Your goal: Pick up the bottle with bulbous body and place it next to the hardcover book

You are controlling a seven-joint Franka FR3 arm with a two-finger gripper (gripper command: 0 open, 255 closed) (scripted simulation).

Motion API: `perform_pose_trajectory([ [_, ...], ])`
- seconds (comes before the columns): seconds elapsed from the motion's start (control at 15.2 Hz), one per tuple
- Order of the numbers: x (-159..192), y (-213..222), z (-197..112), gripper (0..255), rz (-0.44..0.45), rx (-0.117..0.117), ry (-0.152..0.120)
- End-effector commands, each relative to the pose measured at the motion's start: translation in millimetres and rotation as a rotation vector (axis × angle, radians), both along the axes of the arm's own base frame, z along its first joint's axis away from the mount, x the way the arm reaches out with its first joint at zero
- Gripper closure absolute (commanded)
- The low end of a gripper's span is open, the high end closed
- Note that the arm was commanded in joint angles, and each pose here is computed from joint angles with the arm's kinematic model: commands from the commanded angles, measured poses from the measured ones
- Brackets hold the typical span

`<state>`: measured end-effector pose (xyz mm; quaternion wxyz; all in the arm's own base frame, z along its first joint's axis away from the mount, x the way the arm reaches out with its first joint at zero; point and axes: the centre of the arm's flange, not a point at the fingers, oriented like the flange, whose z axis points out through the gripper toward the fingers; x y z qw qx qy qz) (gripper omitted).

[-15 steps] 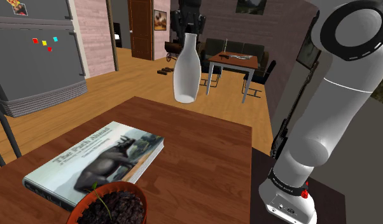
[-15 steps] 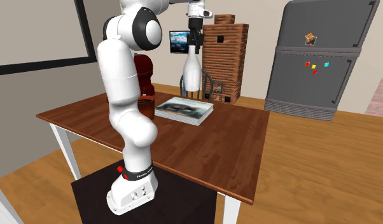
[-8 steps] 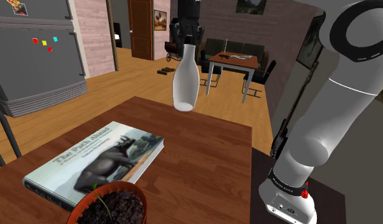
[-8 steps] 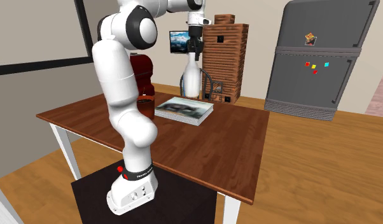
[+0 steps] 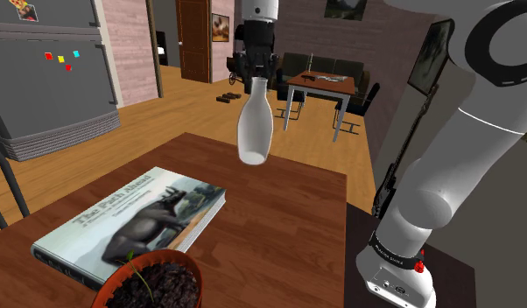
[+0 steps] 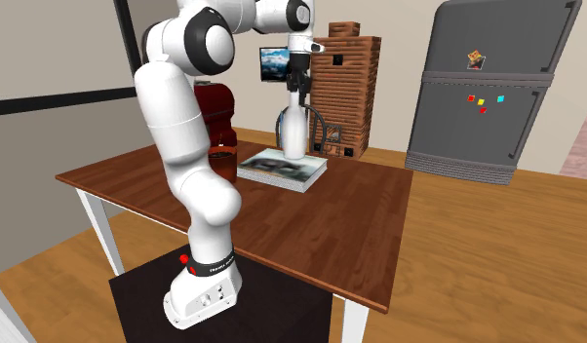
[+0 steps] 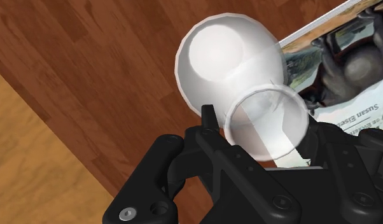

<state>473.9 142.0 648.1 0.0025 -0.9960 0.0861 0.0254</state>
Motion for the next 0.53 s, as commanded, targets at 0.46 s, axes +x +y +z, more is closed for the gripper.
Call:
perform_pose_trajectory([
  [0.46, 0, 1, -48, 255, 0.0, 0.0, -0.001],
])
